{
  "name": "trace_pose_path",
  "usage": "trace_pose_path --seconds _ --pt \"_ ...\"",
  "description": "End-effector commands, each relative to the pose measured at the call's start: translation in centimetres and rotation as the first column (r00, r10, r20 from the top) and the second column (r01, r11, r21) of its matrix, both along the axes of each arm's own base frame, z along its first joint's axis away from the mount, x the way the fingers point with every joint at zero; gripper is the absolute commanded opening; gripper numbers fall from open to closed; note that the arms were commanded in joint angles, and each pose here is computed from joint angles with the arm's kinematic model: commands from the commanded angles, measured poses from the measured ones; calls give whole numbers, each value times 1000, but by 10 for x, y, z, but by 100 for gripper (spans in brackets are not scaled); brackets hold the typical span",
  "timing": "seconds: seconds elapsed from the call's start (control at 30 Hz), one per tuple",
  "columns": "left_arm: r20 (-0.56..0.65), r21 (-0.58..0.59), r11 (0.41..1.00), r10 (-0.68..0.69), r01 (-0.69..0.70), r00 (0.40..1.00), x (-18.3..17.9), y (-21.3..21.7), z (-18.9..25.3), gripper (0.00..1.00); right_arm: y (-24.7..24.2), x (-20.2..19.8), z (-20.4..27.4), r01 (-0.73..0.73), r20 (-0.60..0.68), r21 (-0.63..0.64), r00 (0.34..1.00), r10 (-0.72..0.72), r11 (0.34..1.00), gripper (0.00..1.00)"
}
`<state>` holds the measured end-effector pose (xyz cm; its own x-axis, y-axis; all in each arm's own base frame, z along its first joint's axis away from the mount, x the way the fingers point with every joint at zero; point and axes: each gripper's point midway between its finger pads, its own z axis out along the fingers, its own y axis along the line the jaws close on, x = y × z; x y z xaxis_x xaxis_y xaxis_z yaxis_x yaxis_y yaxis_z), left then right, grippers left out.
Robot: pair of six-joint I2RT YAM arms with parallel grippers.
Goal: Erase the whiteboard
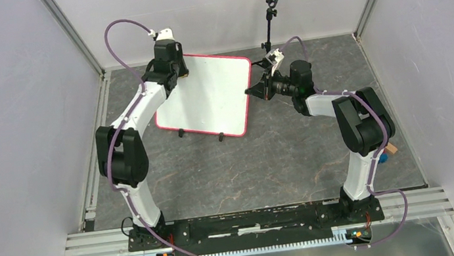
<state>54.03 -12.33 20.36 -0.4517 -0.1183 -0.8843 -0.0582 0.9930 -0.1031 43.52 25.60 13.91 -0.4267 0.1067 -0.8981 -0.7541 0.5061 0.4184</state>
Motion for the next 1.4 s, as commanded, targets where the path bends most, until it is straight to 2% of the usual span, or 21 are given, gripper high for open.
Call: trace_pose_path --seconds 0.0,0.27,0.37,0.5,0.63,0.8,0.97,1.13,1.23,1.37 --pt "-36 28 999 21 -20 999 -3 6 -19 26 7 -2 12 -41 80 -17 996 42 999 0" --pt "-13 65 989 -130 131 991 -21 -68 -5 26 7 -3 12 -41 85 -21 995 42 999 0" --pt "-21 51 989 -139 140 990 -20 -74 -7 26 5 -4 11 -35 88 -29 995 38 999 0" --pt "-26 64 993 -94 95 995 -18 -55 -11 26 6 -3 11 -35 87 -29 996 37 999 0" --pt "-52 43 999 -8 10 999 -11 -12 -22 26 6 -3 10 -39 84 -28 996 41 999 0" --pt "-81 69 991 122 -117 989 -12 42 -38 26 7 -3 11 -40 83 -26 996 42 999 0" --pt "-121 61 986 163 -156 979 -17 58 -56 25 7 -3 12 -43 84 -23 995 45 999 0" --pt "-91 5 993 121 -121 989 -19 35 -46 24 7 -4 11 -44 83 -22 995 46 999 0" --pt "-61 46 997 57 -54 997 -22 1 -33 24 7 -3 13 -43 87 -21 995 45 999 0" --pt "-30 43 999 -23 24 999 -29 -44 -21 24 7 -4 12 -42 85 -22 995 44 999 0"
